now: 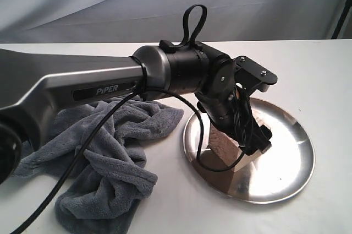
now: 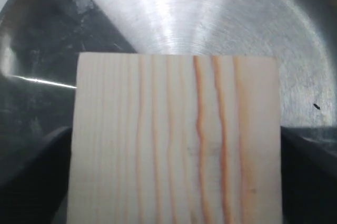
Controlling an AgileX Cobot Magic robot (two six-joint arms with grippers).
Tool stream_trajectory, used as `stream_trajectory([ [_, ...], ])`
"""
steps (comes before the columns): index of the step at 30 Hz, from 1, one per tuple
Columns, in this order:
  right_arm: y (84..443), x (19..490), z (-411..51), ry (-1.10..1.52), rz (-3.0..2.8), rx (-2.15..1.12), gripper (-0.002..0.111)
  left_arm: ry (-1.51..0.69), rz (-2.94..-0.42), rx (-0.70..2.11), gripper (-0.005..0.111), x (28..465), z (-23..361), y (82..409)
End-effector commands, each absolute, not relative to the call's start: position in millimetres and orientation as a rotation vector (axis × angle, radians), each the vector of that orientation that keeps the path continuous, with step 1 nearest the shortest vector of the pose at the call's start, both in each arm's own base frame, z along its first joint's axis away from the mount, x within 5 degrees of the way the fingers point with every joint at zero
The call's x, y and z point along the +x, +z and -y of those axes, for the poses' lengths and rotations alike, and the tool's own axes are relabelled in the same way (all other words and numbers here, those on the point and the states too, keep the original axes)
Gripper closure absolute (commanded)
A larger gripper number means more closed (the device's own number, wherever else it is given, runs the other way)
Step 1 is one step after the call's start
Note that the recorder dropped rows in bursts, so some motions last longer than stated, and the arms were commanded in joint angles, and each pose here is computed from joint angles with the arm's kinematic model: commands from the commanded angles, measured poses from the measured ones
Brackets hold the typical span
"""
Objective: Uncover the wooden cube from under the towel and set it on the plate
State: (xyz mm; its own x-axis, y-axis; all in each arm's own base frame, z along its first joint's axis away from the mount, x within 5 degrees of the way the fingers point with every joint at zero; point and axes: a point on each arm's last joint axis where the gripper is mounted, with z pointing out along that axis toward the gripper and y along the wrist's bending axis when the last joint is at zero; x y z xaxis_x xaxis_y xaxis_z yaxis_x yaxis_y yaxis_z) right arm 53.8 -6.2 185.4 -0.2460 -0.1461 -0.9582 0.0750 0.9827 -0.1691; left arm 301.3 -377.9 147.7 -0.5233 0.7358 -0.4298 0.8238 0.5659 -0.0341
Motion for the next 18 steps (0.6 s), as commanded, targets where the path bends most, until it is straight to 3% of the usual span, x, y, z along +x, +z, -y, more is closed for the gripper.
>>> stream_trajectory([
  [1, 184.3, 53.7, 6.1, -0.209, -1.807, -0.057, 0.108, -0.369, -2.377, 1.228, 0.017, 300.8, 379.7, 174.7],
  [9, 184.3, 53.7, 6.1, -0.209, -1.807, -0.057, 0.108, -0.397, -2.272, 1.192, 0.018, 297.2, 372.1, 226.0],
  [12, 184.3, 53.7, 6.1, -0.209, -1.807, -0.057, 0.108, -0.372, -2.242, 1.191, 0.024, 300.0, 366.8, 236.4],
  [15, 184.3, 53.7, 6.1, -0.209, -1.807, -0.057, 0.108, -0.302, -2.222, 1.204, 0.043, 305.7, 358.6, 241.8],
  [18, 184.3, 53.7, 6.1, -0.209, -1.807, -0.057, 0.108, -0.277, -2.253, 1.179, 0.072, 314.3, 346.4, 245.3],
])
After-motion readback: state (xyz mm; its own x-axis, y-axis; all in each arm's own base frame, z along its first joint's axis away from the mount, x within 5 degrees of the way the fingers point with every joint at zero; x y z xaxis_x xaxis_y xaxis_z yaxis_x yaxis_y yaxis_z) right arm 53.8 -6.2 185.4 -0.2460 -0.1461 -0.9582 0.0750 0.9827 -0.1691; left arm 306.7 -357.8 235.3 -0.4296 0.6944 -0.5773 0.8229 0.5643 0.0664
